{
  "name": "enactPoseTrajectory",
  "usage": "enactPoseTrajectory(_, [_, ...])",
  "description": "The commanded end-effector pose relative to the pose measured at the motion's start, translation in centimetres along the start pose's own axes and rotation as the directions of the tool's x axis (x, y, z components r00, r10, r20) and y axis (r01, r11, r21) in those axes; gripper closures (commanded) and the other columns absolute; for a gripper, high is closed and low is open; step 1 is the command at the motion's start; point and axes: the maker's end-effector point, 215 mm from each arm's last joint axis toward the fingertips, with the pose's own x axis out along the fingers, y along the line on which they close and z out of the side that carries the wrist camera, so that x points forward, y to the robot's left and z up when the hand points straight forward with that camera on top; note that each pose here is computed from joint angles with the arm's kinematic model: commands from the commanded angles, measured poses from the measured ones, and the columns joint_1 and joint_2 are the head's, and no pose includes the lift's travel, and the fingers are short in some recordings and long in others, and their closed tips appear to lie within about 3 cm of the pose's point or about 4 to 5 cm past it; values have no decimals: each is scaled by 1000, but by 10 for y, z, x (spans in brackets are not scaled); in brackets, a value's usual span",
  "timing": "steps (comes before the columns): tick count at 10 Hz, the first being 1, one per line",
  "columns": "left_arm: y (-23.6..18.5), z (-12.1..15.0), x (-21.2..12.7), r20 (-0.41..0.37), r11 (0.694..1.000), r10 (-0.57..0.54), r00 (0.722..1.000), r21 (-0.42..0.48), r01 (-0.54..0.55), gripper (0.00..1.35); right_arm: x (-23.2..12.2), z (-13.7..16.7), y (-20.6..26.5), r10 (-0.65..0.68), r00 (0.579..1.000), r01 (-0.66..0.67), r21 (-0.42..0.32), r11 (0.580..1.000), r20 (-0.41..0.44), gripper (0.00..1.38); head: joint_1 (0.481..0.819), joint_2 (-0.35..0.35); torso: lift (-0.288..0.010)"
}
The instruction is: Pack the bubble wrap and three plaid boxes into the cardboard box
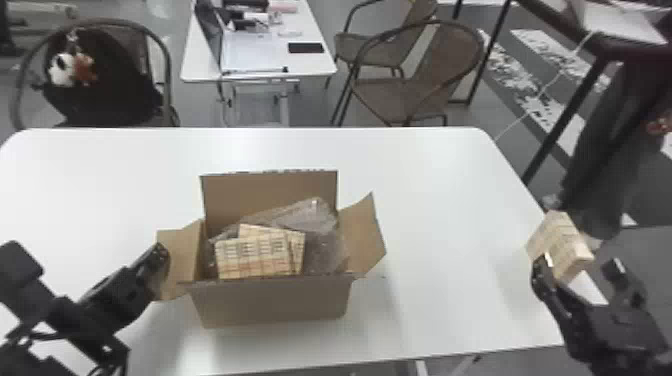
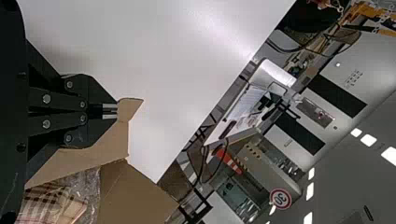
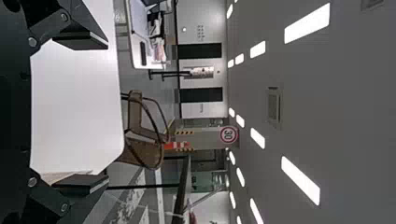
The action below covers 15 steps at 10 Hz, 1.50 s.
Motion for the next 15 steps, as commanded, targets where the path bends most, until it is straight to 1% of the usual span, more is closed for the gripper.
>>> enactPoseTrajectory(1, [1,0,0,0,1000,1,1000,-4,-1,1222,-22,-44,-37,-68,995,69,4,998,-75,269,695,-127,-148])
enactPoseTrajectory(2, [0,0,0,0,1000,-1,1000,-5,1,1222,-27,-59,-58,-107,990,108,5,994,-97,269,695,-160,-148])
enactPoseTrajectory(4, [-1,-1,0,-1,1000,-4,1000,-6,4,1222,-22,-78,-84,-159,981,162,20,987,-112,269,695,-217,-148])
enactPoseTrajectory(5, [-2,-1,0,-2,1000,-6,1000,-7,6,1220,-14,-90,-93,-164,978,170,36,985,-129,269,695,-236,-148])
enactPoseTrajectory(6, [0,-2,0,-4,1000,-3,1000,-7,3,1222,2,-102,-94,-124,980,132,43,990,-153,269,695,-246,-148])
enactPoseTrajectory(9, [-1,-2,0,-5,1000,-7,1000,-5,7,1222,51,-109,-83,-39,986,47,42,998,-161,269,695,-240,-148])
enactPoseTrajectory(10, [-2,-2,0,-5,1000,-8,1000,-5,8,1222,61,-106,-82,-30,987,34,19,999,-159,269,695,-229,-148])
enactPoseTrajectory(12, [1,-2,-1,-8,1000,-5,1000,2,5,1222,74,-111,-87,-40,985,41,3,999,-166,300,695,-224,-148])
enactPoseTrajectory(13, [1,-2,-1,-10,1000,-6,1000,3,6,1220,77,-114,-92,-43,984,44,-1,999,-172,590,695,-223,-148])
enactPoseTrajectory(14, [1,-3,-1,-11,1000,-7,1000,3,7,1220,76,-113,-98,-48,984,48,-1,999,-173,1013,695,-226,-148])
enactPoseTrajectory(15, [1,-2,-1,-10,1000,-7,1000,3,7,1222,68,-116,-103,-61,982,62,-1,998,-179,1168,695,-232,-148])
